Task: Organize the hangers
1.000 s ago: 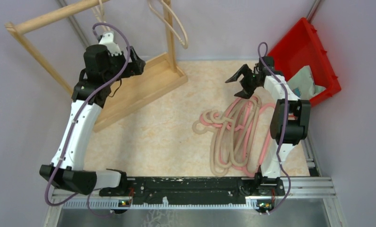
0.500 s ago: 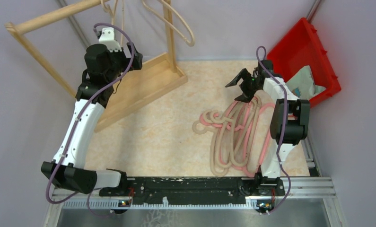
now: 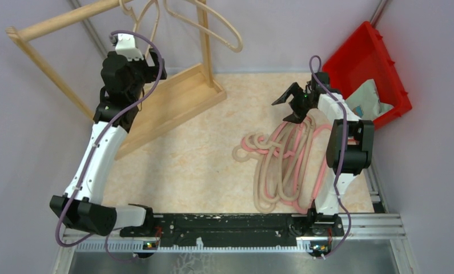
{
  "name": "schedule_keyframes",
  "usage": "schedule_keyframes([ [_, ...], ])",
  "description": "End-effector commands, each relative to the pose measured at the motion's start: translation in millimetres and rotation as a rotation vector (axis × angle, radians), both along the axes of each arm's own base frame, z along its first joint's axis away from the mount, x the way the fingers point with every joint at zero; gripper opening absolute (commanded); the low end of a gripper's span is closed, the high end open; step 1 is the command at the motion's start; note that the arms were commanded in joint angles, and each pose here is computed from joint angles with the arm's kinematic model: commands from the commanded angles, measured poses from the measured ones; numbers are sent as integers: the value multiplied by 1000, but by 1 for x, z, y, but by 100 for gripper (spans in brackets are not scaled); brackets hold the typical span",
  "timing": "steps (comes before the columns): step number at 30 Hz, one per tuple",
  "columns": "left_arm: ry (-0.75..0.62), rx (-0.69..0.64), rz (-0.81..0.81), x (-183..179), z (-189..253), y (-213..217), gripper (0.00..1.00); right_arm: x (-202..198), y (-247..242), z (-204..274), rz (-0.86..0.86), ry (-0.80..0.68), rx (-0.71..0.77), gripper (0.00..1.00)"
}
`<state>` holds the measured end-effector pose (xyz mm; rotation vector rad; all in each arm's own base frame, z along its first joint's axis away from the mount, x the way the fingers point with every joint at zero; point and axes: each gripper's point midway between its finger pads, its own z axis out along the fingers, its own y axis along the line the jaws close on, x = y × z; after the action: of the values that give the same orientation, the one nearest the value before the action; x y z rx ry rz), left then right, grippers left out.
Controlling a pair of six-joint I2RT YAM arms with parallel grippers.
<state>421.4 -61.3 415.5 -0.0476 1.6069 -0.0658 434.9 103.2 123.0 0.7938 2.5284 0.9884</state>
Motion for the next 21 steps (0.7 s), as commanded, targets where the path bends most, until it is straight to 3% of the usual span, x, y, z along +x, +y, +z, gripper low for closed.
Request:
schedule_keyframes([
  [1, -66, -38, -38, 10, 11, -9, 100, 14, 1, 26, 18, -98, 1, 86],
  [12, -82, -101, -198, 45, 1, -44, 100, 9, 2, 27, 23, -95, 8, 86],
  [21, -187, -150, -270, 59, 19, -51, 100, 8, 2, 28, 22, -96, 11, 86],
])
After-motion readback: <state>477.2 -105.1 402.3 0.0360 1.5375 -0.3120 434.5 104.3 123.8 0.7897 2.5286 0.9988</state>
